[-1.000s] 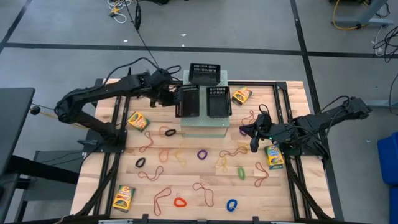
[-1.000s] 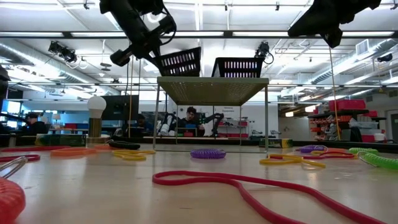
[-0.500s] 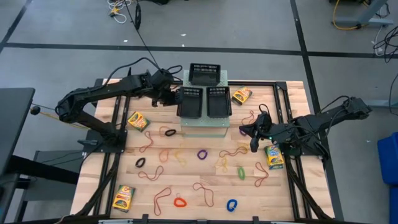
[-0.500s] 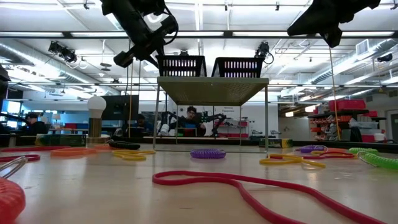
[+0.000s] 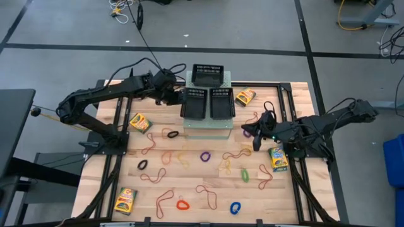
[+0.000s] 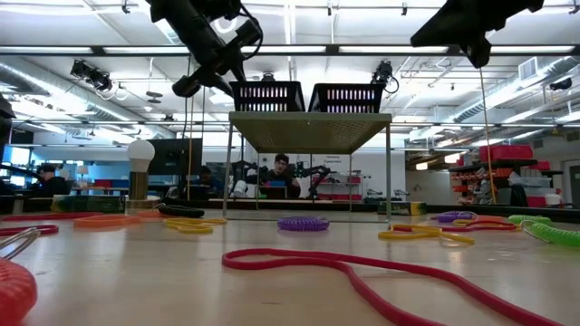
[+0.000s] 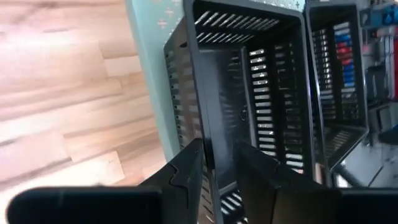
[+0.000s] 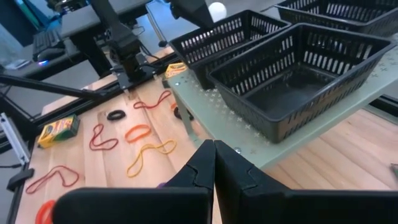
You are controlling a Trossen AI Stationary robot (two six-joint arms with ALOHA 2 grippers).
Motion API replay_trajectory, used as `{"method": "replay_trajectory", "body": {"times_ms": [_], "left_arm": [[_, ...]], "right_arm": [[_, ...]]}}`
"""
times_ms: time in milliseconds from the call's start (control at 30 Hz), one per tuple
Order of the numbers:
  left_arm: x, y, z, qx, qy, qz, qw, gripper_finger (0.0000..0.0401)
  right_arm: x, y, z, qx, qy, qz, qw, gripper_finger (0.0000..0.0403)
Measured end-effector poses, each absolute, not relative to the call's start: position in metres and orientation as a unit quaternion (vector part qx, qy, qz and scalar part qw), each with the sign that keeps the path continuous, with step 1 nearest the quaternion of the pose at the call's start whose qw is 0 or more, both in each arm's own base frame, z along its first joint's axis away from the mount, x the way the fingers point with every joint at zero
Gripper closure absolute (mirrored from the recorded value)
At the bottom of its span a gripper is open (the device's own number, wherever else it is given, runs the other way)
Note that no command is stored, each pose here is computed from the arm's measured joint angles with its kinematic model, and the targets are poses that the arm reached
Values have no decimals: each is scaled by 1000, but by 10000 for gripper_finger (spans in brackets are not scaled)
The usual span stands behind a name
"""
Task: Pick & Place Office Desk Supplies
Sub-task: Put the black bin on the shelf
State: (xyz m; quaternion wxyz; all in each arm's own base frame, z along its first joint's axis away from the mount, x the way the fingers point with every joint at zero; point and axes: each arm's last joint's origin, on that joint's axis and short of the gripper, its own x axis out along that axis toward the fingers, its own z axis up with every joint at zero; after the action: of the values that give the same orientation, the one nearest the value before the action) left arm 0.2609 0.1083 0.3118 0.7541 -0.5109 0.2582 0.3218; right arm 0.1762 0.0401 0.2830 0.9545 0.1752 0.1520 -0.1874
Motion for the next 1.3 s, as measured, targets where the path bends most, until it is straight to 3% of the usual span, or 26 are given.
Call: {"method": "replay_trajectory", "body": {"times_ms": [367,600,767,1000,1300], "left_arm": [[259,108,313,-407,302,285,813,280],[257,108,347,-331,304,271,851,230],[245,102,365,-313,353,258,843,216],[241,80,343,-303,449,256,801,279],[260,70,325,-308,401,250,825,387]], "right_arm": [[177,36,283,184,155,-185,953,396],[177,36,283,185,156,-184,953,396],[177,36,283,185,156,-184,953,396],[177,36,283,181,156,-183,953,396],[177,36,283,178,155,-188,953,396]]}}
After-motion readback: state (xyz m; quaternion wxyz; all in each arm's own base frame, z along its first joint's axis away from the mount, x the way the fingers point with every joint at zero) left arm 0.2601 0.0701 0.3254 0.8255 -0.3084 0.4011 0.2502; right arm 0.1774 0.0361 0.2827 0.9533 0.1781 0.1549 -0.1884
